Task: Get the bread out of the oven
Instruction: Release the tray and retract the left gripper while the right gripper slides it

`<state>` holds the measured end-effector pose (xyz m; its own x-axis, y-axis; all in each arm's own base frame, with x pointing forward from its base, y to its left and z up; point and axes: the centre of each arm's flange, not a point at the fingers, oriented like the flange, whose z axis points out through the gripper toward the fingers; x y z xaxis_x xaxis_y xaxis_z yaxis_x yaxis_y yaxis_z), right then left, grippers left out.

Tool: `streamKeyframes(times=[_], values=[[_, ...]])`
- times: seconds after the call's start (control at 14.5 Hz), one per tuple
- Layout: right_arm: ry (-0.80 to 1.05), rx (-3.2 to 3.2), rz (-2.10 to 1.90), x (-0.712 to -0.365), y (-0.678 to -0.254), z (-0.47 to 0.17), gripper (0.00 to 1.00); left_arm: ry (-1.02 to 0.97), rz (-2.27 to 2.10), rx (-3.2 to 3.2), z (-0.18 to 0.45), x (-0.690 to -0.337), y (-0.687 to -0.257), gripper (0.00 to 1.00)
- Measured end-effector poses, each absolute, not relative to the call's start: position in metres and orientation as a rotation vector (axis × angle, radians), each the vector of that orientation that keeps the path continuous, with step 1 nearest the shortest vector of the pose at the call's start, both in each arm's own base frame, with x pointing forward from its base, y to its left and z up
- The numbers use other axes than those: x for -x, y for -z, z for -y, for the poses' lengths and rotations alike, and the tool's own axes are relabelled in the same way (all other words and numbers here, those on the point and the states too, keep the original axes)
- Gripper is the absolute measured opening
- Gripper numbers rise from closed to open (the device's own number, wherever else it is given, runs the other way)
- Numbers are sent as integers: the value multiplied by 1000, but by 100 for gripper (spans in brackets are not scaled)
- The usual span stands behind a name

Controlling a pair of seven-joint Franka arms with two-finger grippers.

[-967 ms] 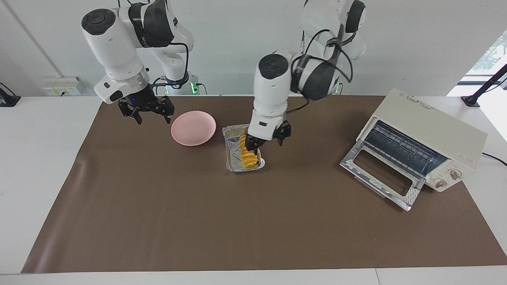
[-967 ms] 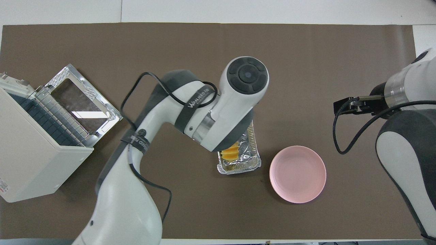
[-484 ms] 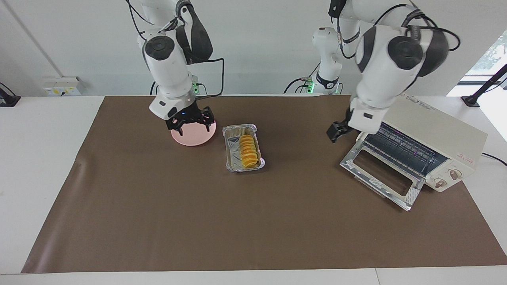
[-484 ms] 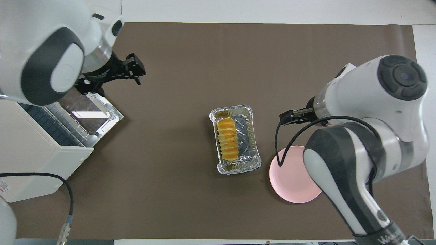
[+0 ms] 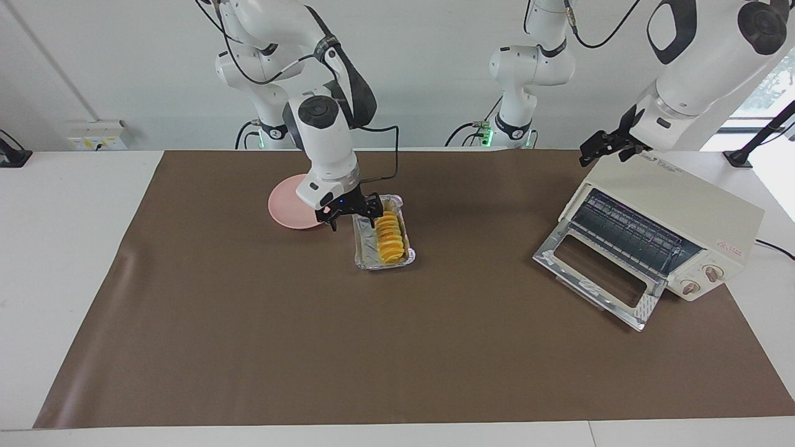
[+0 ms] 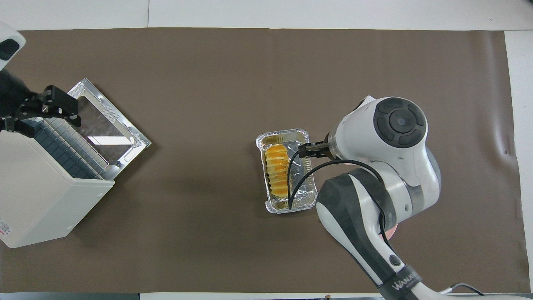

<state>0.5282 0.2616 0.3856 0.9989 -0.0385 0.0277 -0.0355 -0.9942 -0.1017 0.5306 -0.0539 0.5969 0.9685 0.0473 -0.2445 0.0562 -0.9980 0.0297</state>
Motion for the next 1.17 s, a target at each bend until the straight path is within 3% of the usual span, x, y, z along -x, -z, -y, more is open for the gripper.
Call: streamKeyframes(times=[0.35,0.48,0.55,0.9,1.04,1.17], values=[[-15,3043,-224,-514,-327,-272,97,386,-49,-3097,64,-541,-582,100],[-32,3044,-240,-513,-321,-272,91,403,-42,-3096,66,-543,-576,100],[-42,3036,-252,-513,-320,-272,85,402,-39,-3096,67,-542,-577,100],[-12,3007,-279,-510,-313,-271,24,397,-59,-3098,60,-543,-578,100],[1,3008,-238,-509,-310,-270,5,394,-60,-3098,60,-542,-579,100],[14,3012,-145,-511,-311,-267,2,394,-58,-3098,60,-542,-579,100]])
